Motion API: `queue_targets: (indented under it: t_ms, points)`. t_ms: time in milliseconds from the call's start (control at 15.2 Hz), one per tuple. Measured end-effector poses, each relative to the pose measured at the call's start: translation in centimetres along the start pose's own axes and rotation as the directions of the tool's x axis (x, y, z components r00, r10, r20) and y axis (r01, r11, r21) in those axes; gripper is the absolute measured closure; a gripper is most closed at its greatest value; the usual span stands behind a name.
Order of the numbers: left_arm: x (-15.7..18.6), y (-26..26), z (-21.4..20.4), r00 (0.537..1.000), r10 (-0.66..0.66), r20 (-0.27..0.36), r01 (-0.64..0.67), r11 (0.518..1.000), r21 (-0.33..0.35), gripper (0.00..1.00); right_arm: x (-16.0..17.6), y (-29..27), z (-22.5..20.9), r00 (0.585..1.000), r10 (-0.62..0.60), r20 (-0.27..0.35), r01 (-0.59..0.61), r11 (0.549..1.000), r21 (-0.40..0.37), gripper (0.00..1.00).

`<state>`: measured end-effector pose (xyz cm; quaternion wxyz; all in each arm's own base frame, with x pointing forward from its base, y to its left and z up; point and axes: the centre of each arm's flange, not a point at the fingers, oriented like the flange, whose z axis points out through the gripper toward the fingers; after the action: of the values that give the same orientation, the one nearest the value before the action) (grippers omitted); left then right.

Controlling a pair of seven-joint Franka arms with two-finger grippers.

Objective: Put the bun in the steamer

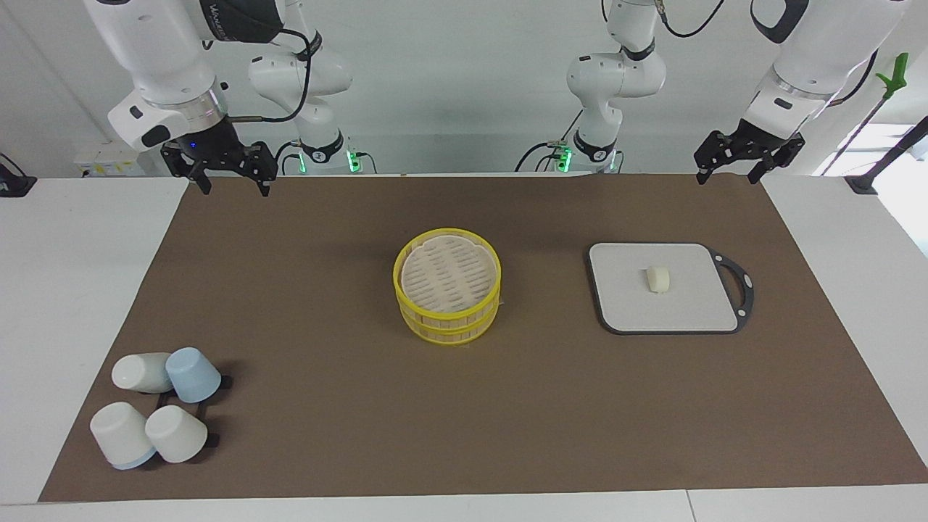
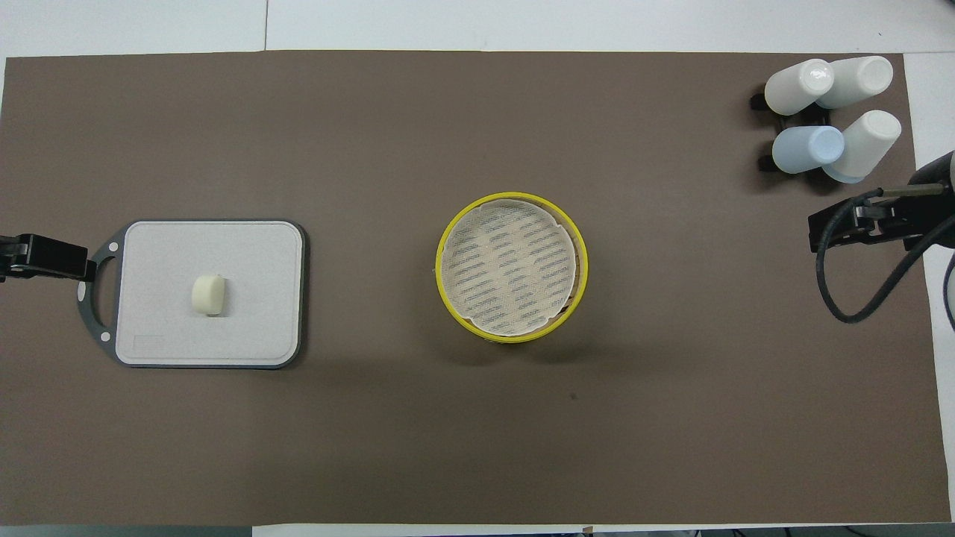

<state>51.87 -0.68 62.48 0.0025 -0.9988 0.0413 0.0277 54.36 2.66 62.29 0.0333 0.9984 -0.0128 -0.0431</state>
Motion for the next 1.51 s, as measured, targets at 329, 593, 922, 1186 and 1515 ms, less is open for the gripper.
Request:
queue_targets:
  t_ms: [329, 593, 922, 1186, 1515]
  points:
    - [0.0, 0.0, 0.0, 1.0, 0.0, 0.0, 0.0, 1.0, 0.0, 0.0, -0.2, 0.0, 0.0, 1.0, -0.001, 0.015, 0.001, 1.0, -0.001, 0.0]
    - [0.0, 0.0, 0.0, 1.0, 0.0, 0.0, 0.0, 1.0, 0.0, 0.0, -0.7, -0.8, -0.1, 0.999, -0.017, 0.028, 0.017, 1.0, -0.002, 0.0]
    - [0.0, 0.0, 0.0, 1.0, 0.0, 0.0, 0.0, 1.0, 0.0, 0.0, -1.3, -8.6, -1.0, 0.99, -0.136, -0.034, 0.137, 0.99, 0.032, 0.0]
    - [0.0, 0.0, 0.1, 1.0, 0.0, -0.002, 0.0, 1.0, 0.0, 0.0, -1.7, -25.2, 3.0, 0.994, -0.077, -0.078, 0.082, 0.994, 0.069, 0.0]
    - [-0.1, 0.0, 4.1, 0.999, 0.002, -0.039, -0.002, 1.0, 0.001, 0.0, -0.8, -38.6, 13.8, 0.992, -0.051, -0.118, 0.061, 0.994, 0.089, 0.0]
